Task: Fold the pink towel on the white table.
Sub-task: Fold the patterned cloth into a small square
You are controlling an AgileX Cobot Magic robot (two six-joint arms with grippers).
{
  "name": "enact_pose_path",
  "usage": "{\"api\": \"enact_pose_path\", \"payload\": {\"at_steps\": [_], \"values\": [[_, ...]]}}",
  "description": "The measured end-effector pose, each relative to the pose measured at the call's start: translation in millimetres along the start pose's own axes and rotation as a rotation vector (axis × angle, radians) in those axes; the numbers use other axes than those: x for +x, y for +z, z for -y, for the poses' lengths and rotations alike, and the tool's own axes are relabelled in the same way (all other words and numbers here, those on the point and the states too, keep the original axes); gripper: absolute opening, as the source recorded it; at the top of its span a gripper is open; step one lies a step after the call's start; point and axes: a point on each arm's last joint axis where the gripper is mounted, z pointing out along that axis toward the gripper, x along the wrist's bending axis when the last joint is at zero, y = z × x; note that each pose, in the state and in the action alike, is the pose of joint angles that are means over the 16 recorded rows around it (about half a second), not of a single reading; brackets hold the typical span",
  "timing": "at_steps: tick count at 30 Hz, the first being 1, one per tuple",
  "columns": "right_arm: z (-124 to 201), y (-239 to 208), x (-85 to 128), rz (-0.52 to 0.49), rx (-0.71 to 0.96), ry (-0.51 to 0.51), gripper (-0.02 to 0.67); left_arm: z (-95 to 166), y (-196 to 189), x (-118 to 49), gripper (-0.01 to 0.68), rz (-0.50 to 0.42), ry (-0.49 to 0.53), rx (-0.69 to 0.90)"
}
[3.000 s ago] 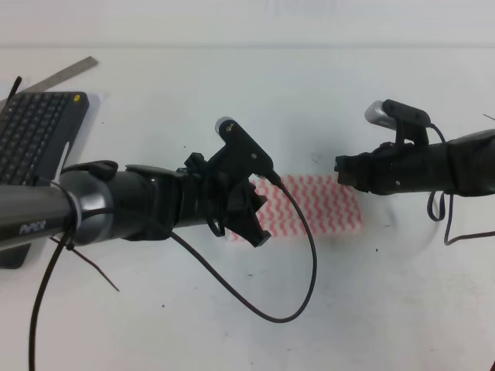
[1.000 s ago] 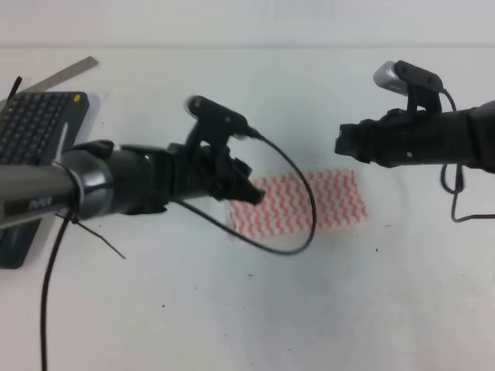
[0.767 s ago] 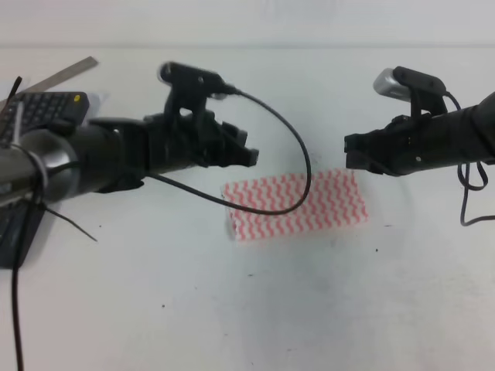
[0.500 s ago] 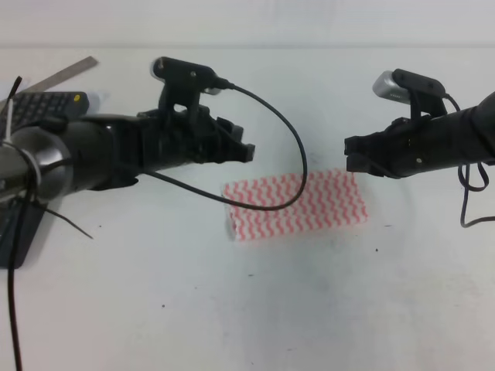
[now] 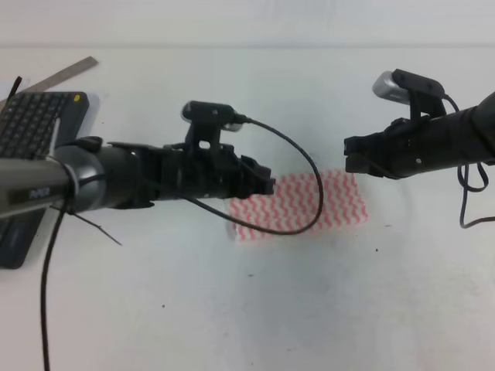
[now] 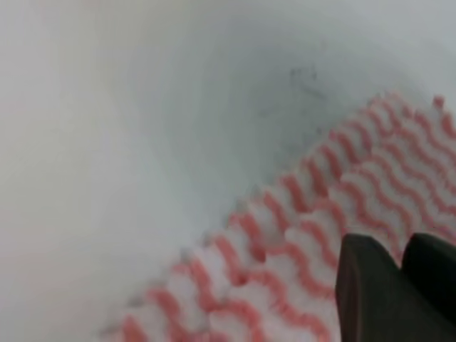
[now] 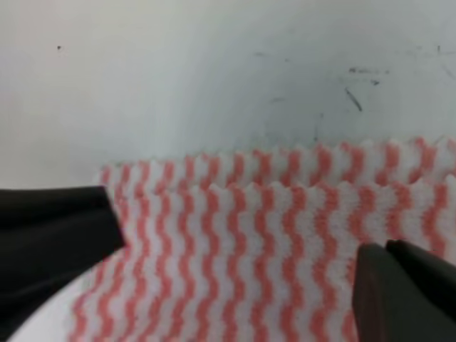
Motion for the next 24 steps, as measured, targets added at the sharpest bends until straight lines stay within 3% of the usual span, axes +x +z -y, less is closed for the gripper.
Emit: {"api": "enact_pose_path", "payload": {"at_steps": [11, 24], "values": [[2.7, -0.1, 1.9, -0.021, 0.03, 0.008, -0.002, 23.5, 19.9, 5.4, 0.009, -0.021, 0.004, 0.079], [7.2, 3.8, 1.1, -0.033, 0.071, 0.051, 0.005, 29.7, 23.6, 13.9, 0.009, -0.092, 0.042, 0.11]]}}
